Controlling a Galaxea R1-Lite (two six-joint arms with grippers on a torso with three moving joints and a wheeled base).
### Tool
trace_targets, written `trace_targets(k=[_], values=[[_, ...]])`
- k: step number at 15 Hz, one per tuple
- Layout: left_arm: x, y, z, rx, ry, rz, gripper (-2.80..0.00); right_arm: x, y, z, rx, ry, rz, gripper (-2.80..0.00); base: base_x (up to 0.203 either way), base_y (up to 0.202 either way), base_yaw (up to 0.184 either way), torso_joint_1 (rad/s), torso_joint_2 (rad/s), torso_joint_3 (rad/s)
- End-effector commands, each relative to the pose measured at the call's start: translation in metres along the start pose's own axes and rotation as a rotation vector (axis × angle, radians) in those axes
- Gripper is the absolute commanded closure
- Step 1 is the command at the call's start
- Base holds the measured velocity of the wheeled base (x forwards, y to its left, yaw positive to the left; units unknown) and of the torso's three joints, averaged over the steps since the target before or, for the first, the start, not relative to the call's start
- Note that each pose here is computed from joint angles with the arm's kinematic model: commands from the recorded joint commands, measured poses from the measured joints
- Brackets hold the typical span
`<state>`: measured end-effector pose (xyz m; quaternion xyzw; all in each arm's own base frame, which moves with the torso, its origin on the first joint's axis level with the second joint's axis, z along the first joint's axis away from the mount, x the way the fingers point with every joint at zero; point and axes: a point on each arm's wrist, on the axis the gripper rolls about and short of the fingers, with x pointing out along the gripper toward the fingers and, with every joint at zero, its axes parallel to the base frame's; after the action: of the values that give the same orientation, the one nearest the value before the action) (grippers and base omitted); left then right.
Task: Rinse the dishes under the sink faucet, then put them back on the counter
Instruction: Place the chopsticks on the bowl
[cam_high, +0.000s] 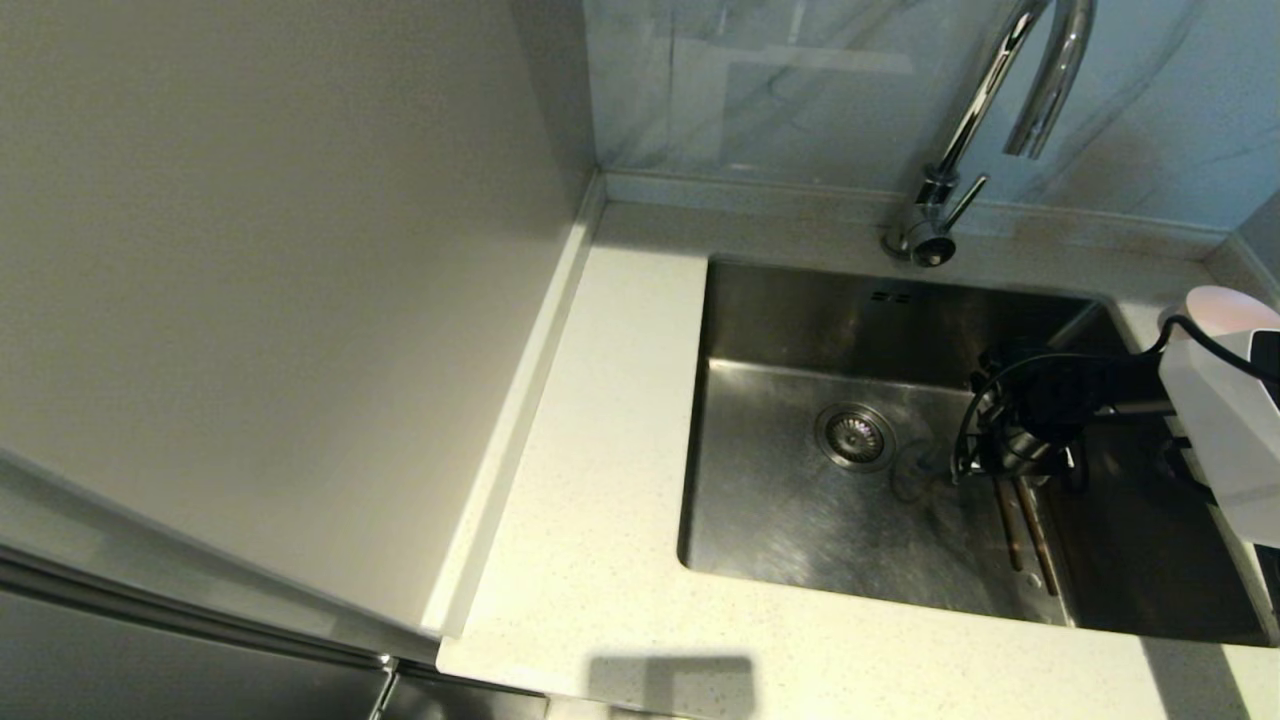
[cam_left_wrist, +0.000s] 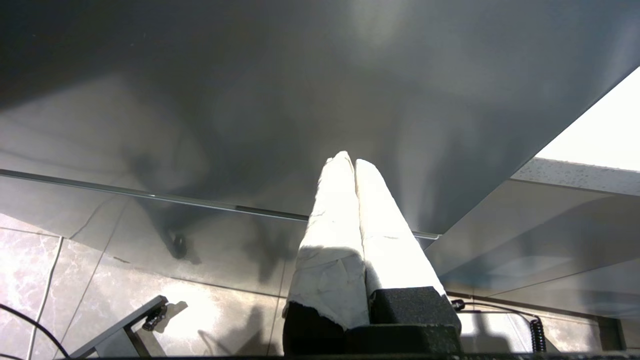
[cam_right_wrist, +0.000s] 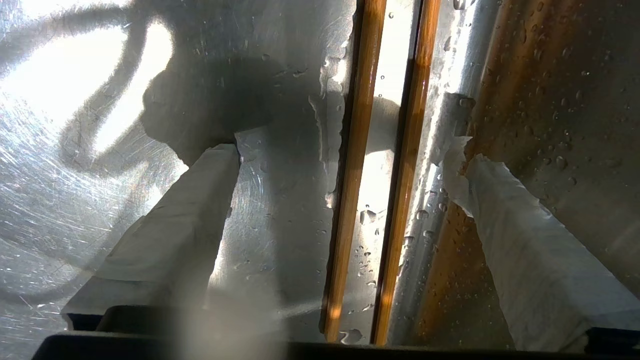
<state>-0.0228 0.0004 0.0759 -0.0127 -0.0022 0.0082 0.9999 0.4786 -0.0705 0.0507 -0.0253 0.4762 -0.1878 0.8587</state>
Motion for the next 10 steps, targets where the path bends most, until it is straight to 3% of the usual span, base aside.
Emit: trace_targets(k=[1,10], values=[[0.000,0.000,0.000,-0.001,-0.004,0.000,0.00,0.006,0.002,-0.004,-0.004,0.016,-0.001,-2.80,0.000,0.000,0.000,0.000,0.00,0.000],[0.000,0.000,0.000,-0.001,-0.004,0.000,0.00,-0.007,0.004,0.005,-0.001,-0.013,0.148,-2.80,0.000,0.000,0.000,0.000,0.00,0.000]])
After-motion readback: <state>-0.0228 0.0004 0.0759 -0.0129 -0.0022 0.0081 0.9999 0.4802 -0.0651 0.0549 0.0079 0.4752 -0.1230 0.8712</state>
